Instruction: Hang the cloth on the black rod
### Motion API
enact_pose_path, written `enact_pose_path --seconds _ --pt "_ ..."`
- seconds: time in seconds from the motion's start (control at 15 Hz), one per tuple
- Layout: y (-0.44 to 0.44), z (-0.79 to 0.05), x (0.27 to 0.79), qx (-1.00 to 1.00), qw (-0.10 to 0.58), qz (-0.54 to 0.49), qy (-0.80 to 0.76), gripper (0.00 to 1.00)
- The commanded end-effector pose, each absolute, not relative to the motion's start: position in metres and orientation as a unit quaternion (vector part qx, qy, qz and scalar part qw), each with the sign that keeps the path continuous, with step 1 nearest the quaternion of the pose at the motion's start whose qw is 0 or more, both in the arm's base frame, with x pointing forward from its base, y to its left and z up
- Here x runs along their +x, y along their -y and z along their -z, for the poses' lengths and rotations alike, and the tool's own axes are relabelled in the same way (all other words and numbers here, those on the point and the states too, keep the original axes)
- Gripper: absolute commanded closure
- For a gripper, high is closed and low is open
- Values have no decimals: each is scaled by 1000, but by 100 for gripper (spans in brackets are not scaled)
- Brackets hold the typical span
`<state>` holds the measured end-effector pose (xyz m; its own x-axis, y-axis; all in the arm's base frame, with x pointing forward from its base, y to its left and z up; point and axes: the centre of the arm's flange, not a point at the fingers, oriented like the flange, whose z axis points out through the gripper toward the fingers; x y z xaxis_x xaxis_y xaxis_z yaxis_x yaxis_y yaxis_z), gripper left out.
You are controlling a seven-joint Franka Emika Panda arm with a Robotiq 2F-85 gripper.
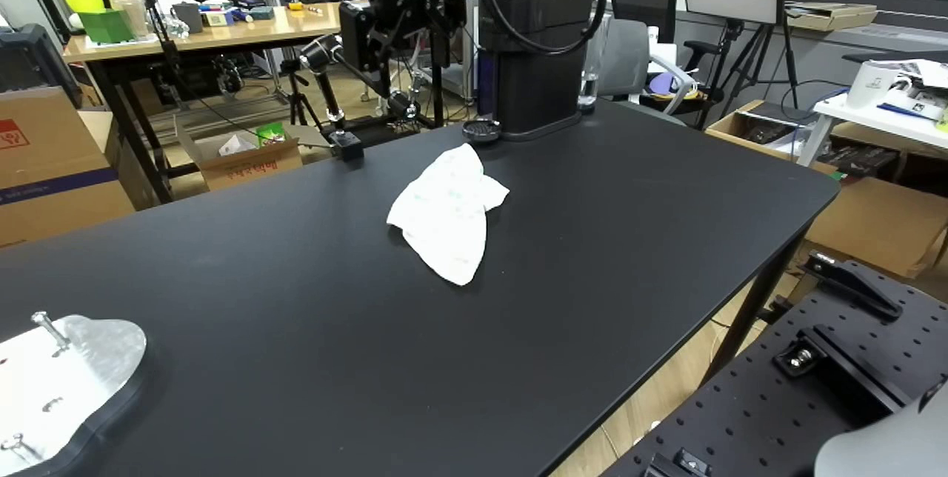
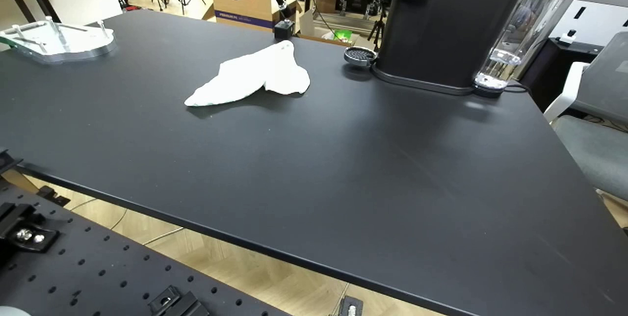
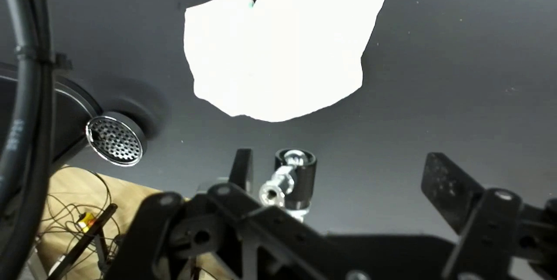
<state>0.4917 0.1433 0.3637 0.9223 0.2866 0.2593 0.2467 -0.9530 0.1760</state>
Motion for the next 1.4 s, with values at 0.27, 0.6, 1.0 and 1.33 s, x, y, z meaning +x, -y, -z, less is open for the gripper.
enact_pose_path --seconds 0.27,0.6,1.0,1.33 --pt "-61 -335 469 984 66 -154 -55 0" --pt "-18 -316 496 980 41 -139 -134 0" --pt "-21 -309 491 981 48 -136 -126 0" --pt "-8 -276 512 967 74 -104 -220 0"
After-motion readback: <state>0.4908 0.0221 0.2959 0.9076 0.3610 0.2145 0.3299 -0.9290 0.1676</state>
